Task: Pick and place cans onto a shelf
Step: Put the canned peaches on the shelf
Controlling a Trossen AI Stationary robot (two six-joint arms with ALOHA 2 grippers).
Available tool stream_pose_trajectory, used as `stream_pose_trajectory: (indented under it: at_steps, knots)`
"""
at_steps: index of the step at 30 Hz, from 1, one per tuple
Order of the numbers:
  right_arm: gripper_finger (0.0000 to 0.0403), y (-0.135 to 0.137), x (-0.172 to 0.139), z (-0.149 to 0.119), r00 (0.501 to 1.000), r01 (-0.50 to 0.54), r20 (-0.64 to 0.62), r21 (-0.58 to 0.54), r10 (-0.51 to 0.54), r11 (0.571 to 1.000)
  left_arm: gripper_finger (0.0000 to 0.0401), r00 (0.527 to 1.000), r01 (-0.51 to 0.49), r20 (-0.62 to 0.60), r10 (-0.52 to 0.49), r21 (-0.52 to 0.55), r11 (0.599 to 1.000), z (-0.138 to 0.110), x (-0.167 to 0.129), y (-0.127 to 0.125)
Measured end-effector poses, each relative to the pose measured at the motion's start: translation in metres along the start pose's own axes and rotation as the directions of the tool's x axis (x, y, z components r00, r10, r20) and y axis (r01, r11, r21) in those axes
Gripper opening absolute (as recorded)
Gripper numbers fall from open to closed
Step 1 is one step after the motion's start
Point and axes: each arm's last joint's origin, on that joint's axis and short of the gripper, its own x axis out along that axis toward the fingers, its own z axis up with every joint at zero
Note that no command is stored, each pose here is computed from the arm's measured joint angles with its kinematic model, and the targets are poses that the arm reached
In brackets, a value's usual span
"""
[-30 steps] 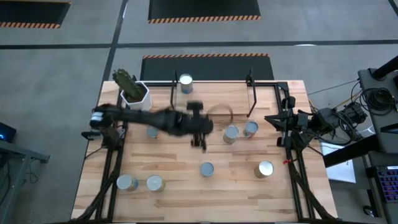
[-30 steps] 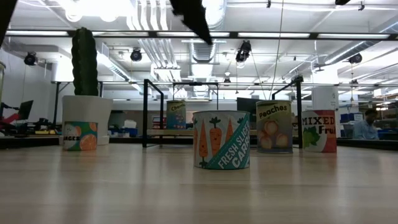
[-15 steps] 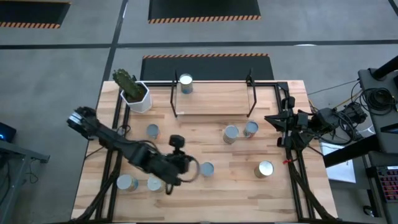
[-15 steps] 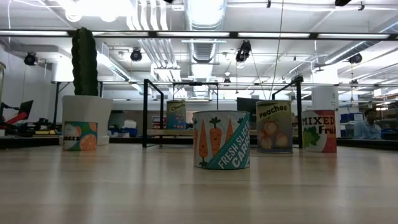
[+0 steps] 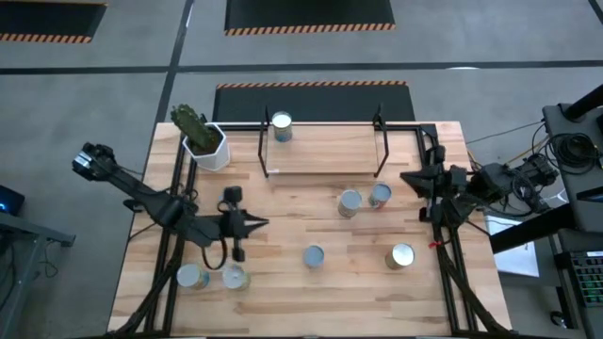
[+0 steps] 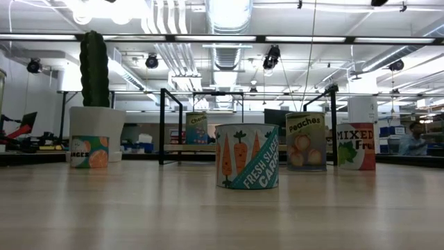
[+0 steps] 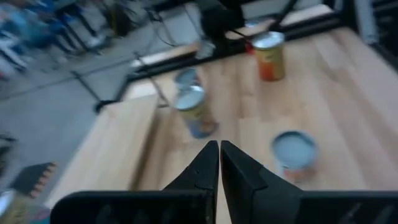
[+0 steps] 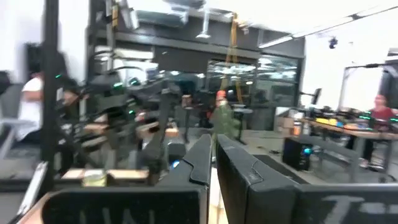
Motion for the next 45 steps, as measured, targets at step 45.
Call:
stream_pose_trajectory:
  at_steps: [45]
  knots:
    - [0.0044, 0.066, 0.059, -0.071, 0.656, 0.115, -0.75, -0.012, -0.085, 0.993, 0.0, 0.97, -0.162, 0.168, 0.176, -0.096, 0.982, -0.005, -0.026, 0.027]
